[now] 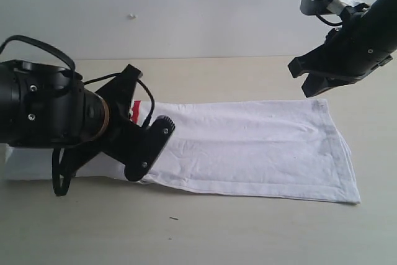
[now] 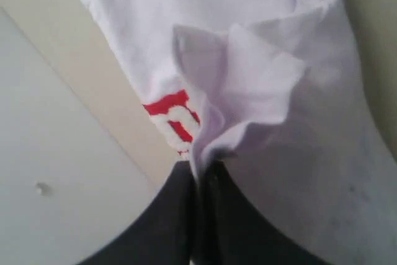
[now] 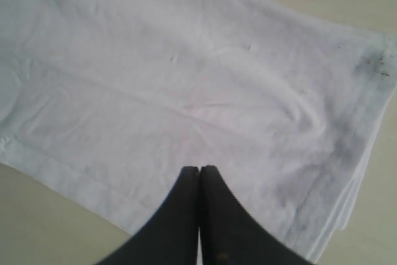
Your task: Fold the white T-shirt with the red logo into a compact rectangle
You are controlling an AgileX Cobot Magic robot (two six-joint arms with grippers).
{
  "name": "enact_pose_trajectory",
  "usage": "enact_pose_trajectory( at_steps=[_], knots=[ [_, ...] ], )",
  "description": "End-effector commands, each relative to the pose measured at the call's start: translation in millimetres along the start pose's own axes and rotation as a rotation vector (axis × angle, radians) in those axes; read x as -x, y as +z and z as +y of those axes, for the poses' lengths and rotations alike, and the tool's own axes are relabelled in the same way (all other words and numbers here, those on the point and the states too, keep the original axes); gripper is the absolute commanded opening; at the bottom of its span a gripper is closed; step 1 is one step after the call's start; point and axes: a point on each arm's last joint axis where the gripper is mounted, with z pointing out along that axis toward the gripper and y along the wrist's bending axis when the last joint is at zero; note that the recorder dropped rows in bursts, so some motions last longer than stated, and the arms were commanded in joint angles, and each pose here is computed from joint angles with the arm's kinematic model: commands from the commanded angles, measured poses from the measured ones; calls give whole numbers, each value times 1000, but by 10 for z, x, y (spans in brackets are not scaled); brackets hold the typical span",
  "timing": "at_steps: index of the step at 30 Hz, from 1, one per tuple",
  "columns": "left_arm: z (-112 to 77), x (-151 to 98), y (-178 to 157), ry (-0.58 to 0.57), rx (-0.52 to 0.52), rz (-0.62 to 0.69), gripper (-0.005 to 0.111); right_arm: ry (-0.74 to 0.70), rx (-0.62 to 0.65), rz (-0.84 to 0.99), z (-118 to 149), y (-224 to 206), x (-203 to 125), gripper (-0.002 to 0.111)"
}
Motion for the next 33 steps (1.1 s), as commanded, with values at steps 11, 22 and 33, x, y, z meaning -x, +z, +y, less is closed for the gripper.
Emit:
enact_pose_trajectory(
  at_steps=[11,22,33],
  knots=[
    [124,-314,499,-188,24,-24,43,-2,3,-16,12,-28,8,0],
    [120,-298,507,-713,1,-74,23,3,7,-17,16,-28,10,0],
    [96,-306,630,-1102,-373,-214,0,0,4,-25,14,-28,17,0]
  ],
)
